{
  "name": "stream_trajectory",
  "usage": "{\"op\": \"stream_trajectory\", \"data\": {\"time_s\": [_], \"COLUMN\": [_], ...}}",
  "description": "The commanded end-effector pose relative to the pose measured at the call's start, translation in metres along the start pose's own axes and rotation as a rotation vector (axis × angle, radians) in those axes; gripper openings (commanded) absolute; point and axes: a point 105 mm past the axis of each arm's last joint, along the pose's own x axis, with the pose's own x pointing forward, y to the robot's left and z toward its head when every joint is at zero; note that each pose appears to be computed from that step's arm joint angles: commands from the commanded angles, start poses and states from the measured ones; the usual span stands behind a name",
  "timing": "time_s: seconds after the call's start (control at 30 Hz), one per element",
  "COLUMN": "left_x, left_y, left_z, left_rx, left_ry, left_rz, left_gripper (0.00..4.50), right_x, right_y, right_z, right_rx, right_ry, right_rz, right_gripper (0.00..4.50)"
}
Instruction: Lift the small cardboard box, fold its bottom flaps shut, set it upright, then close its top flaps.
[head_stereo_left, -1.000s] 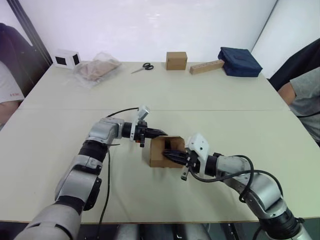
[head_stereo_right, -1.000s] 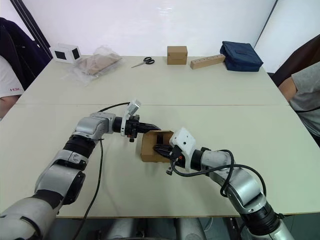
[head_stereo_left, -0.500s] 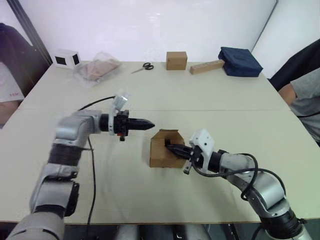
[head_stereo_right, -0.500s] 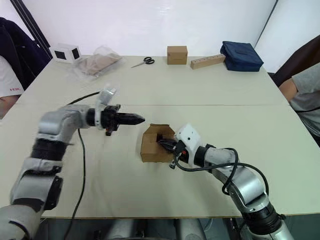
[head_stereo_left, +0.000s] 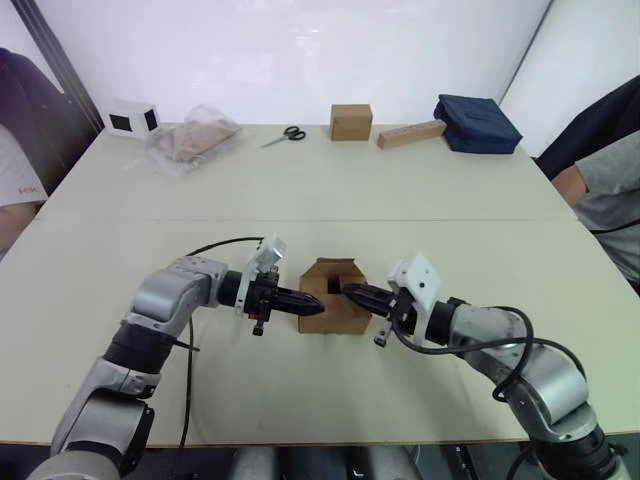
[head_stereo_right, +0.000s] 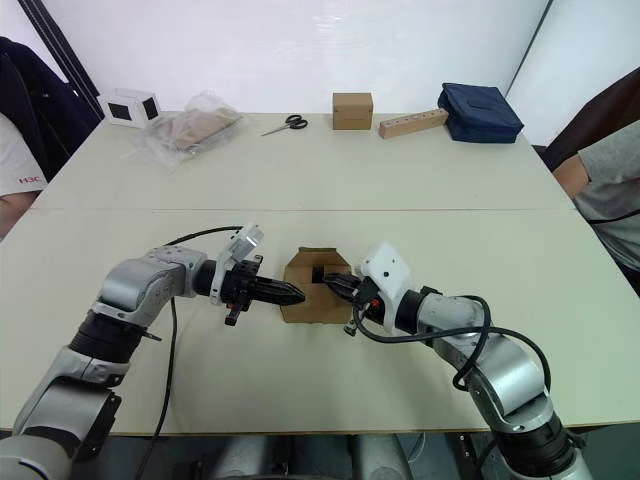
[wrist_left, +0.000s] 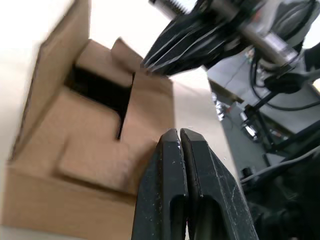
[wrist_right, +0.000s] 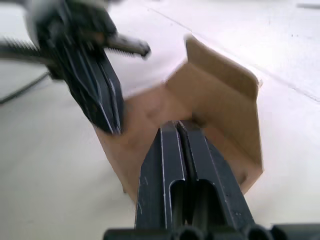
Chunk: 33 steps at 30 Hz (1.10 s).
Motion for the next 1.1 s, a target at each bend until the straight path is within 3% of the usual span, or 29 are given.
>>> {"op": "stream_trajectory", "data": {"time_s": [0.03,0.17,0.5,0.73,0.93,1.1], "left_x": [0.002,0.002,0.000,0.000,-0.005,-0.027], "left_y": [0.001,0.002,0.001,0.000,-0.002,-0.006], "left_z": [0.005,0.007,0.013,0.011,0.011,0.017], "left_rx": [0.028,0.031,0.043,0.041,0.036,0.044], "left_ry": [0.001,-0.006,-0.034,-0.044,-0.048,-0.044], "left_rz": [0.003,0.007,0.029,0.047,0.049,0.074], "left_gripper": [0.06,0.06,0.06,0.06,0.06,0.06], "right_x": [-0.004,0.002,0.050,0.039,0.036,0.033], "right_y": [-0.002,-0.017,-0.036,-0.009,-0.002,-0.001], "right_z": [0.038,0.048,0.004,-0.014,-0.035,-0.046], "right_rx": [-0.050,-0.046,-0.037,-0.006,0.010,0.011], "right_ry": [-0.114,-0.135,0.004,0.070,0.132,0.159], "right_rz": [0.003,-0.008,0.042,0.154,0.158,0.134], "right_gripper": [0.00,0.00,0.00,0.00,0.00,0.00]}}
